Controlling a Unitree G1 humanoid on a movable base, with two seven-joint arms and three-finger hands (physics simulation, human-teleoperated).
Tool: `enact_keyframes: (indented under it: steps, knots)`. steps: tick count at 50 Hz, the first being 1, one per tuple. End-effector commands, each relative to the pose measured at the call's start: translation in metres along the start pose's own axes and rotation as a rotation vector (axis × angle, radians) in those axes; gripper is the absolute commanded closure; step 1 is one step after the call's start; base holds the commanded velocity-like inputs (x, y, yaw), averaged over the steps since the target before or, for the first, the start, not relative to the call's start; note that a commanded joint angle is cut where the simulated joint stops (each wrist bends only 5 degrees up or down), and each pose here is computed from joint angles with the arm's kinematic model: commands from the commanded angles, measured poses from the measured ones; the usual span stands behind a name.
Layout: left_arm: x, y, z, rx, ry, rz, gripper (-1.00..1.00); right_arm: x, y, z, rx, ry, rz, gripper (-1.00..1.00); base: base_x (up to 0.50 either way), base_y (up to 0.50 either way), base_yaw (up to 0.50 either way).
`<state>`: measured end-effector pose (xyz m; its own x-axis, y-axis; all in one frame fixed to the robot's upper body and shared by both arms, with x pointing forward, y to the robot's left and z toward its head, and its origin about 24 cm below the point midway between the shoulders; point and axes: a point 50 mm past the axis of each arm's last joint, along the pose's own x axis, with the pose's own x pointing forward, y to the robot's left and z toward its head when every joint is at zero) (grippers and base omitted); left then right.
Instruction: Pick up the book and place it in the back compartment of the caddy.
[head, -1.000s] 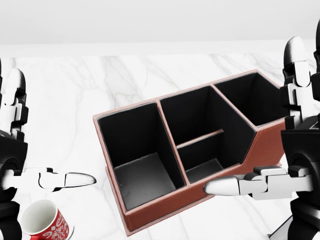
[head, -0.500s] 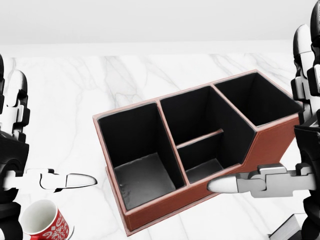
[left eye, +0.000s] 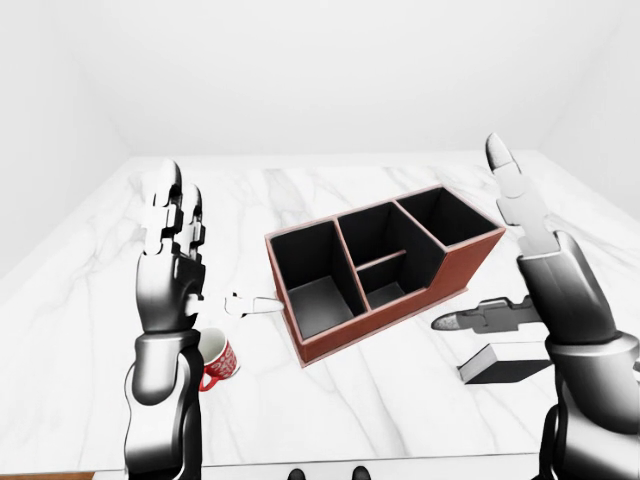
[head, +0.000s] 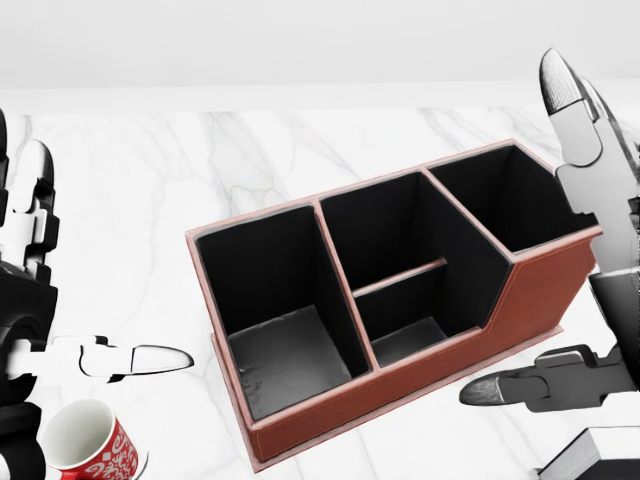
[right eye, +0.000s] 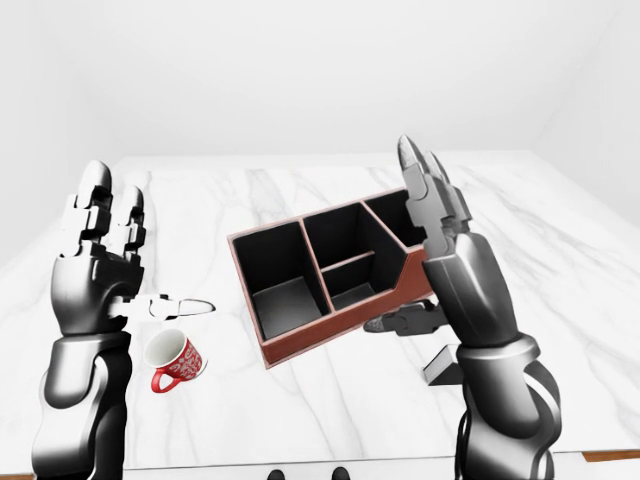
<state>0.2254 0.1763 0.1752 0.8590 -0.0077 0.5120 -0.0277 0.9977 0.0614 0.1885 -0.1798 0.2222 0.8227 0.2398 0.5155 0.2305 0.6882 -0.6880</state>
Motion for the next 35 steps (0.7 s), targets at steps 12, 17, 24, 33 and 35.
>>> enact_keyframes:
  steps: [12, 17, 24, 33, 35]
  knots:
    - [-0.0003, -0.0009, 0.0002, 0.003, 0.000, -0.003, -1.00, -0.0051, -0.0083, 0.0020, -0.212, 0.079, 0.102, -1.00, 0.00, 0.00, 0.00]
    - [0.0001, -0.0004, -0.0003, 0.003, 0.001, -0.002, -1.00, -0.0066, -0.0096, 0.0026, -0.233, 0.089, 0.117, -1.00, 0.00, 0.00, 0.00]
    - [0.0001, -0.0002, -0.0014, 0.004, 0.006, -0.001, -1.00, -0.0084, -0.0088, 0.0030, -0.250, 0.103, 0.140, -1.00, 0.00, 0.00, 0.00]
    - [-0.0001, -0.0001, -0.0030, 0.005, 0.013, -0.001, -1.00, -0.0114, -0.0098, 0.0042, -0.281, 0.122, 0.147, -1.00, 0.00, 0.00, 0.00]
    - [0.0000, 0.0000, -0.0031, 0.004, 0.013, -0.001, -1.00, -0.0119, -0.0099, 0.0042, -0.287, 0.127, 0.146, -1.00, 0.00, 0.00, 0.00]
